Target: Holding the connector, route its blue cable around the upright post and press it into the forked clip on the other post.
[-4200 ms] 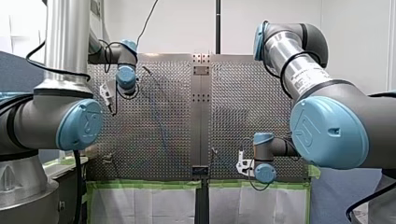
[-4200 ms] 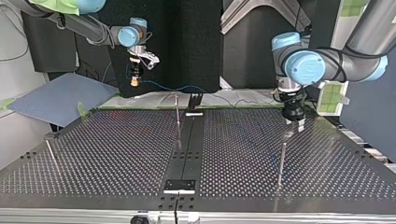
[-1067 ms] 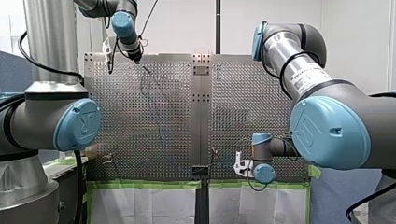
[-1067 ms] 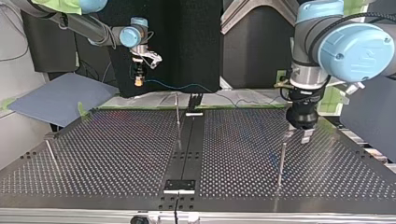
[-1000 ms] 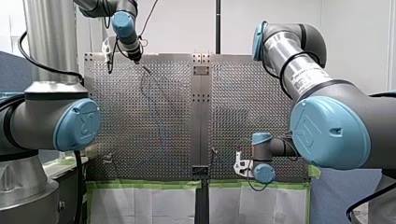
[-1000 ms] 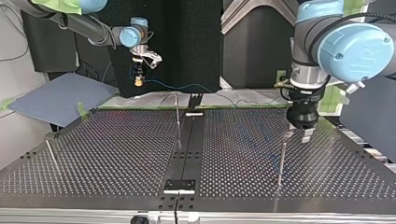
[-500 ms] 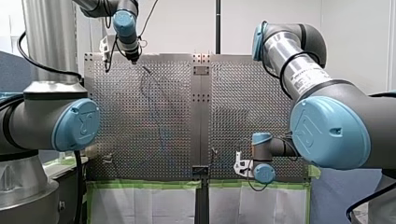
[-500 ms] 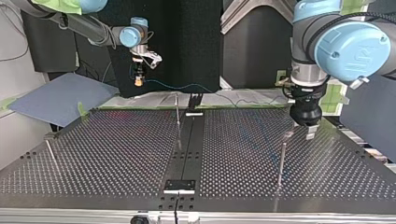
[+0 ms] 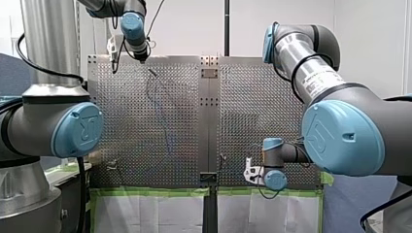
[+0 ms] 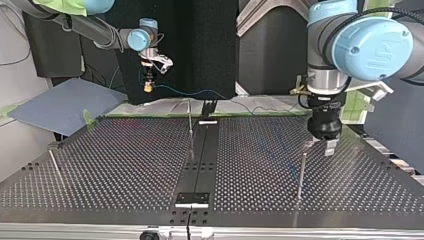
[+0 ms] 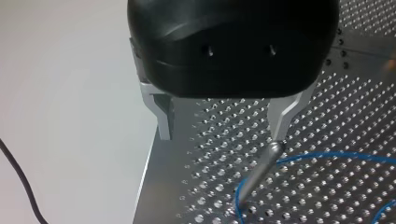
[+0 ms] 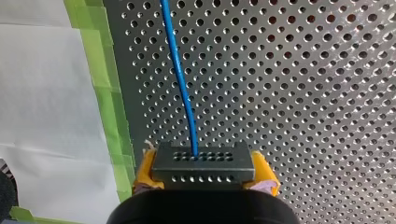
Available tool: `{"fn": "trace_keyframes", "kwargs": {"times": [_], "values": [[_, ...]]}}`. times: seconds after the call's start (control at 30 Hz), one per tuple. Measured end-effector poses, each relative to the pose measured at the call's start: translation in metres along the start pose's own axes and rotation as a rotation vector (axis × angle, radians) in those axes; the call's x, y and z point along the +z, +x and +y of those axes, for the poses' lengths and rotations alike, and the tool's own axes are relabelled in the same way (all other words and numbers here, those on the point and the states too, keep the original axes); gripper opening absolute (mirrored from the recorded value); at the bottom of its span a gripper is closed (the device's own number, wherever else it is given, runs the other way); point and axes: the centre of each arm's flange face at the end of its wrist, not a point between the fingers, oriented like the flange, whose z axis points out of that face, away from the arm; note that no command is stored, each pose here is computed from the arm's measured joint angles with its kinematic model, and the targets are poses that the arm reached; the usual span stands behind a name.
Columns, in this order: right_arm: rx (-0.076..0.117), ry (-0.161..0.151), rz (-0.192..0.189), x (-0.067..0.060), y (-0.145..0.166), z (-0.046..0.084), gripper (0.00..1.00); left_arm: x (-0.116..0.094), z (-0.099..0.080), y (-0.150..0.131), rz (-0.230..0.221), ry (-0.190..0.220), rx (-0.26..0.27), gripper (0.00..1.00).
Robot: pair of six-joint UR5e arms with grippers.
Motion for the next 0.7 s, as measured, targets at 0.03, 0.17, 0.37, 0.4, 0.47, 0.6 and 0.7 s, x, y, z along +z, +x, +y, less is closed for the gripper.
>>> {"fn": "trace_keyframes", "kwargs": {"times": [0.03, 0.17, 0.37, 0.4, 0.47, 0.6, 0.7], "values": [[0.000, 0.000, 0.000, 0.000, 0.000, 0.000, 0.00, 0.000, -0.001, 0.000, -0.006, 0.002, 0.006, 1.00], [0.003, 0.000, -0.004, 0.000, 0.000, 0.000, 0.00, -0.001, -0.007, 0.008, -0.022, 0.027, 0.040, 1.00], [0.023, 0.010, -0.006, 0.000, -0.001, -0.001, 0.00, -0.005, -0.015, 0.029, -0.023, 0.085, 0.098, 1.00], [0.026, 0.014, -0.005, 0.000, -0.001, -0.001, 0.00, -0.005, -0.016, 0.032, -0.024, 0.092, 0.106, 1.00], [0.030, 0.019, -0.005, 0.000, -0.001, -0.001, 0.00, -0.006, -0.018, 0.040, -0.024, 0.104, 0.126, 1.00], [0.041, 0.022, -0.003, 0.000, 0.000, -0.001, 0.00, -0.010, -0.020, 0.051, -0.030, 0.118, 0.158, 1.00], [0.048, 0.022, -0.001, 0.001, 0.000, -0.001, 0.00, -0.014, -0.023, 0.061, -0.034, 0.131, 0.184, 1.00]]}}
